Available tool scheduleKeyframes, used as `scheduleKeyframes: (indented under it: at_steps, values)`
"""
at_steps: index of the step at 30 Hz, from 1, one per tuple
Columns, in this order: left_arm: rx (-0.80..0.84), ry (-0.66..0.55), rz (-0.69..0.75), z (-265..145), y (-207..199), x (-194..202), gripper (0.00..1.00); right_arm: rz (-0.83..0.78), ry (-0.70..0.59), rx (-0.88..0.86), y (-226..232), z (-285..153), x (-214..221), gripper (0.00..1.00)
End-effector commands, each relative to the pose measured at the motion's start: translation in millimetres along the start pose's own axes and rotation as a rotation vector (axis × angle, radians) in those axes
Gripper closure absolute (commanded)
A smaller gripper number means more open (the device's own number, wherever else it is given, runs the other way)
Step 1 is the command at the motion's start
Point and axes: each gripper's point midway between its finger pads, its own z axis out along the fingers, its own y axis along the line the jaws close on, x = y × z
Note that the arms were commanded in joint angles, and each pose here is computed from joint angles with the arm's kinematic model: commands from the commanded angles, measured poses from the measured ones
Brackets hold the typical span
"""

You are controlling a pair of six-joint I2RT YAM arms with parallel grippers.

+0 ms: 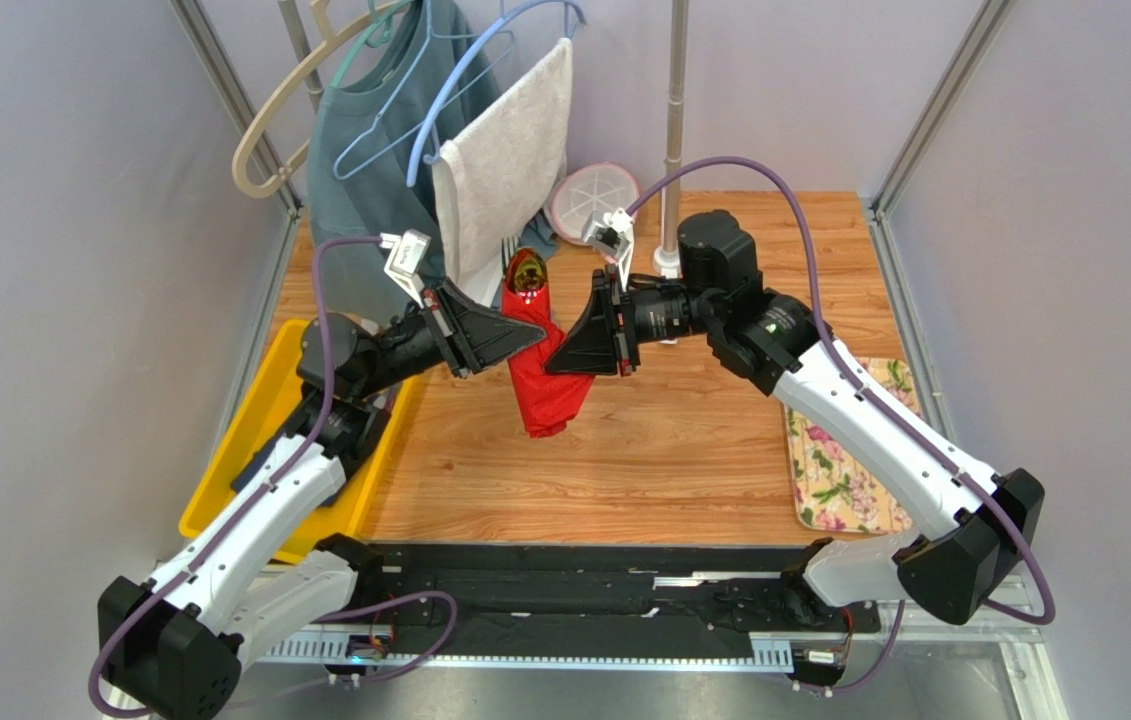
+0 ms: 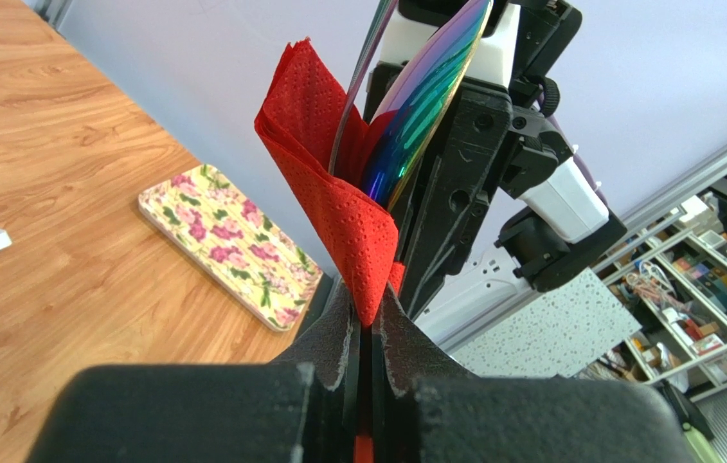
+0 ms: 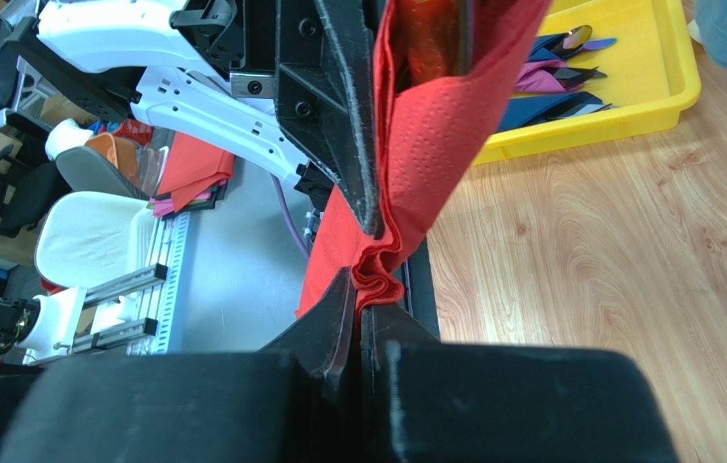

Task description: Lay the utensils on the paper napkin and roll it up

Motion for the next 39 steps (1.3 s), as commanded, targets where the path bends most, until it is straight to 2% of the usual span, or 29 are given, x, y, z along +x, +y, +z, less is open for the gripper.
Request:
scheduleKeyframes:
  at_steps: [1,3,4,6,7,9,12,13,15,18,20,21,29,39]
  values:
    - [0.071,-0.058,0.098,-2.6,-28.5,-22.2,1.00,0.004,-0.019,0.011,4.6,-15.9,-6.1,0.90]
    - [0.068,-0.068,0.108,-3.7,-28.8,-26.4,1.00,0.032,-0.003,0.031,0.0,-21.1,-2.1,0.78]
    - [0.065,-0.071,0.112,-4.4,-28.4,-27.6,1.00,0.041,0.001,0.040,-2.0,-23.3,-0.9,0.68]
    - [0.063,-0.077,0.118,-5.0,-28.3,-30.0,1.00,0.048,0.012,0.054,-2.3,-28.9,1.9,0.61]
    - [0.063,-0.080,0.122,-4.8,-28.5,-31.4,1.00,0.047,0.010,0.063,-3.8,-32.3,1.5,0.54]
    - [0.062,-0.078,0.120,-4.6,-27.9,-30.9,1.00,0.040,0.020,0.072,-3.2,-36.8,4.8,0.52]
    - [0.059,-0.078,0.122,-4.1,-26.4,-31.0,1.00,0.040,0.024,0.061,0.6,-39.1,6.5,0.58]
    - [0.059,-0.074,0.120,-3.8,-25.5,-30.3,1.00,0.039,0.023,0.058,1.4,-39.7,6.3,0.65]
    - [0.060,-0.075,0.121,-4.0,-26.1,-30.4,1.00,0.037,0.020,0.054,2.9,-39.9,5.0,0.68]
    - [0.063,-0.071,0.123,-4.1,-26.7,-29.8,1.00,0.034,0.017,0.056,1.7,-39.3,4.3,0.82]
    - [0.062,-0.071,0.119,-4.2,-26.3,-29.4,1.00,0.037,0.017,0.058,-1.2,-38.2,4.6,0.97]
    - [0.064,-0.070,0.118,-4.2,-26.7,-29.3,1.00,0.035,0.014,0.068,-5.1,-36.5,4.0,1.00]
    - [0.099,-0.075,0.109,-3.7,-44.3,-37.1,1.00,0.008,0.017,0.092,-39.9,-19.4,5.0,1.00]
    - [0.124,-0.065,0.087,-0.1,-53.5,-36.1,1.00,-0.023,-0.002,-0.069,-19.2,20.8,-6.8,1.00]
